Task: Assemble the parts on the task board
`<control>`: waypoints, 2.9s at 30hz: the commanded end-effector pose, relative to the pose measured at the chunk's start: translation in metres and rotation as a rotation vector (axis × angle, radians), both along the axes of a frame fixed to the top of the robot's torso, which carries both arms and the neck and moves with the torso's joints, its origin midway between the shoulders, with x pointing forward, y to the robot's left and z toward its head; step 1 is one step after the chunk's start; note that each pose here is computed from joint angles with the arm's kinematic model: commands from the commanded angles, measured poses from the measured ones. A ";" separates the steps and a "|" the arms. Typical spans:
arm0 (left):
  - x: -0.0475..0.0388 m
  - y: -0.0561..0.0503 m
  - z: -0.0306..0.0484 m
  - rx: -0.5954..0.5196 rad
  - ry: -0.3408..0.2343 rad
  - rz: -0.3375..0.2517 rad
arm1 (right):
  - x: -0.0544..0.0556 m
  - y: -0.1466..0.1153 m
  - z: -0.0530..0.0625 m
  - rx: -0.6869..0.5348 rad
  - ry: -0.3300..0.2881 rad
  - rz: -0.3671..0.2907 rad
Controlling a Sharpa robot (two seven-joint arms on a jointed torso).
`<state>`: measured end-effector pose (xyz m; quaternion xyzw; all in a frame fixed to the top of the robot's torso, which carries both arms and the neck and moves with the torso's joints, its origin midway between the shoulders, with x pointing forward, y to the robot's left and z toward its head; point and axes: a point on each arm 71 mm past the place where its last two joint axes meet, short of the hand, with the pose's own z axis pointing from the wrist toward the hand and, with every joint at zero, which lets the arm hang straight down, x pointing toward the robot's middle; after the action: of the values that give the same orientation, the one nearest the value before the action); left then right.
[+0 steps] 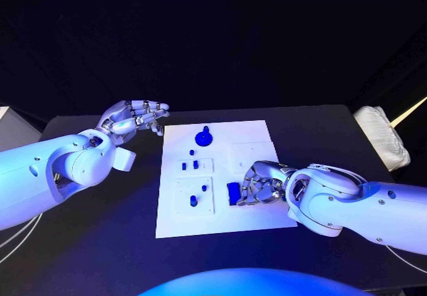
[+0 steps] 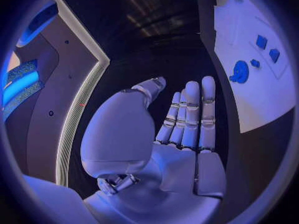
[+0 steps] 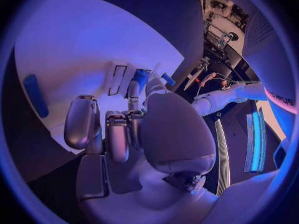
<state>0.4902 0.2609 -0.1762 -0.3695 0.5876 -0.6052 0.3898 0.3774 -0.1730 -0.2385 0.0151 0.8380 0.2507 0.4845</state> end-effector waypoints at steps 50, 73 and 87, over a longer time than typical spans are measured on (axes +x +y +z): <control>0.0003 0.001 0.0006 0.001 -0.004 0.000 | -0.004 -0.060 0.020 0.121 -0.186 -0.215; 0.0003 -0.002 0.0000 -0.012 0.003 -0.004 | -0.010 -0.120 0.008 -0.153 -0.197 -0.275; -0.0003 -0.002 0.0001 -0.012 0.004 -0.006 | -0.015 -0.103 -0.015 -0.149 -0.119 -0.239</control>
<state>0.4904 0.2607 -0.1769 -0.3719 0.5882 -0.6037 0.3890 0.3632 -0.2776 -0.2516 0.0731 0.8093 0.1330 0.5674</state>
